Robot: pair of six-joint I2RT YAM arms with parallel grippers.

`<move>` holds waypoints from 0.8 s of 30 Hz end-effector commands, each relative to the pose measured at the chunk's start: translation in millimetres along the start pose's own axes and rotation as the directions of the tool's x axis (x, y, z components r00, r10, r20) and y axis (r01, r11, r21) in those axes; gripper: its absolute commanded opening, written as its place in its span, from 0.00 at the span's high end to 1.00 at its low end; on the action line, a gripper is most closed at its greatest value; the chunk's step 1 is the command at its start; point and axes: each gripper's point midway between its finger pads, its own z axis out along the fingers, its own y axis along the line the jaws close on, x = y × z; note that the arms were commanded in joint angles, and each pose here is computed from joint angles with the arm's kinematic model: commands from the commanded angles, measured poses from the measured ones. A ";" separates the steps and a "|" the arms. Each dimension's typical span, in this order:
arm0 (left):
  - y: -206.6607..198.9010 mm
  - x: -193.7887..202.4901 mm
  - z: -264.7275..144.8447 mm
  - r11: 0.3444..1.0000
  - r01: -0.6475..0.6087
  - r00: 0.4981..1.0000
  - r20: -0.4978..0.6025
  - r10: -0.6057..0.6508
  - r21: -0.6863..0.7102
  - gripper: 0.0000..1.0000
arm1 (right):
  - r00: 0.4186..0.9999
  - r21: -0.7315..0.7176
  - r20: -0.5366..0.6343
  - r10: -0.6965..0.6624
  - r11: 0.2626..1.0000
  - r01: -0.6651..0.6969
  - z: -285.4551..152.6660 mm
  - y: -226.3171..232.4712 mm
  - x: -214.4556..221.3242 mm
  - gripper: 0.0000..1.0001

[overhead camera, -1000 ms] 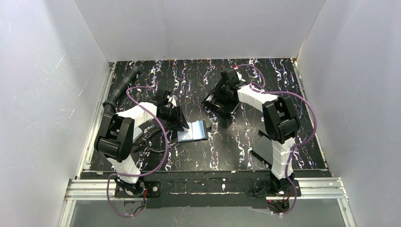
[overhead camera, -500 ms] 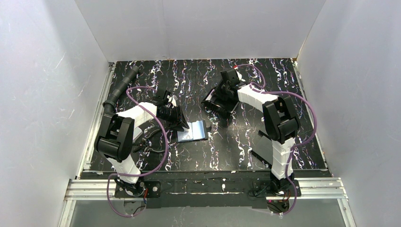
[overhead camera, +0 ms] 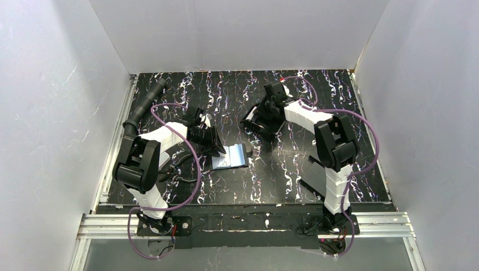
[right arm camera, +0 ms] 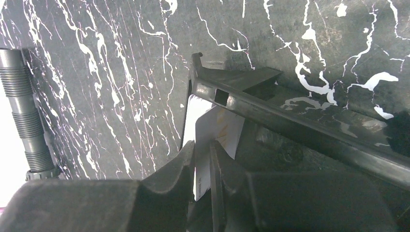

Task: Put the credit cards into the card holder
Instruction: Pick up the credit card from the storage box.

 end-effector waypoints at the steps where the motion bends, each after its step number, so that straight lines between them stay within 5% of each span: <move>1: 14.4 4.6 5.4 0.999 0.000 1.000 -0.011 -0.001 -0.040 0.64 | 0.998 -0.062 0.060 0.005 0.998 -0.002 -21.9 27.6 -24.0 0.78; 24: 12.9 4.8 5.0 1.000 -0.002 1.000 -0.009 0.002 -0.030 0.64 | 0.999 -0.100 0.048 -0.025 0.994 0.030 -29.9 47.6 -30.6 0.77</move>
